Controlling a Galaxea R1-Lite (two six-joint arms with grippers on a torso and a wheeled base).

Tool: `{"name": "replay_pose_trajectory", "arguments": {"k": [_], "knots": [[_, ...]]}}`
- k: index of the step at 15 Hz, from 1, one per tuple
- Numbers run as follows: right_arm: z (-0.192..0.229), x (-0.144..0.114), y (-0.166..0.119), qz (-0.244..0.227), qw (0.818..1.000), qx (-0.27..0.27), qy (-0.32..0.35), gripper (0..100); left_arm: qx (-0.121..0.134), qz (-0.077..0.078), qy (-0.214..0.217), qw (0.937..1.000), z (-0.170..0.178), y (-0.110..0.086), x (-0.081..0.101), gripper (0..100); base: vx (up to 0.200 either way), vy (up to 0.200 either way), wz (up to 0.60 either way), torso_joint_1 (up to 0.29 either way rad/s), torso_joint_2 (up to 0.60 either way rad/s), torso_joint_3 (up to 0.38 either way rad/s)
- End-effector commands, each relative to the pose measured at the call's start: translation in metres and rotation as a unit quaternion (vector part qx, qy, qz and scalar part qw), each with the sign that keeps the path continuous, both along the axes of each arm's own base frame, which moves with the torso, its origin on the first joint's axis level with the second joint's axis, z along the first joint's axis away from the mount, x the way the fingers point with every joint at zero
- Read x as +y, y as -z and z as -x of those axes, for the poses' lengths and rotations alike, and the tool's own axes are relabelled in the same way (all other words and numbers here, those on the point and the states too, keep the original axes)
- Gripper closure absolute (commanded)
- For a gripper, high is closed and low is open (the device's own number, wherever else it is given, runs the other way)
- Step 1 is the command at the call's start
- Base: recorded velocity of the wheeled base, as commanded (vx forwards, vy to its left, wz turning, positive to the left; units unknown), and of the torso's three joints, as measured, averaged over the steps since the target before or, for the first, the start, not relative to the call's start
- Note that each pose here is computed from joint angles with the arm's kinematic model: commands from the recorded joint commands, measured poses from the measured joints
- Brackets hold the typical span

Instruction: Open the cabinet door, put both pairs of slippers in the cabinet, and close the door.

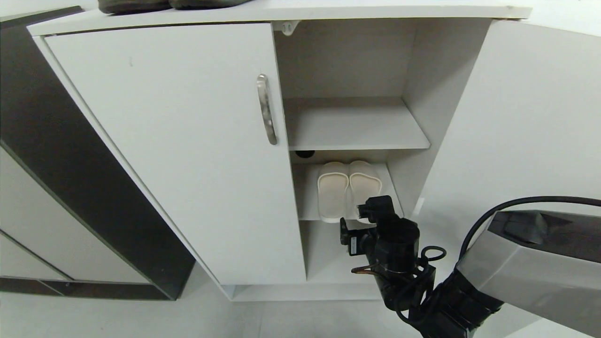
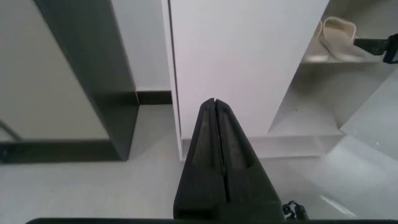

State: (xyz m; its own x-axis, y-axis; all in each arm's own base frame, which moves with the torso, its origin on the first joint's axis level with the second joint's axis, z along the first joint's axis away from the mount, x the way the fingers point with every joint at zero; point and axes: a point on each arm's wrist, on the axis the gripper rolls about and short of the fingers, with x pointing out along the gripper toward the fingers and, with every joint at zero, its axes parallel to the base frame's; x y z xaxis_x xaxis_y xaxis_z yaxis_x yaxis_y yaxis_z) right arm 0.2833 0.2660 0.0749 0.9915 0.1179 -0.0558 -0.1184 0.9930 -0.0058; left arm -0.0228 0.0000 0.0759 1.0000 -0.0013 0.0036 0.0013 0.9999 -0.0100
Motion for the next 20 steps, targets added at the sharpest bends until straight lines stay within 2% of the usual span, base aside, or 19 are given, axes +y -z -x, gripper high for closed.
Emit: {"name": "replay_pose_trajectory", "arguments": {"k": [1, 3, 12, 20], "knots": [[0.0001, 0.0000, -0.0007, -0.001, 1.000, -0.001, 0.000, 0, 0.000, 0.000, 0.001, 1.0000, -0.0001, -0.0001, 0.0000, 100, -0.200, 0.000, 0.00, -0.002, 0.01, 0.002], [0.0001, 0.0000, -0.0007, -0.001, 1.000, -0.001, 0.000, 0, 0.000, 0.000, 0.000, 1.0000, -0.0001, -0.0001, 0.0000, 100, -0.200, 0.000, 0.00, -0.005, 0.00, 0.007], [-0.0012, -0.0012, 0.0033, 0.003, 1.000, 0.003, 0.002, 0, 0.001, -0.002, 0.002, 1.0000, -0.0001, 0.0000, -0.0001, 100, 0.000, 0.000, 0.00, 0.000, 0.00, 0.000], [-0.0011, -0.0013, 0.0042, 0.005, 1.000, 0.004, 0.002, 0, 0.001, -0.002, 0.002, 1.0000, -0.0001, 0.0000, -0.0001, 100, 0.000, 0.200, 0.00, 0.004, 0.00, 0.003]]}}
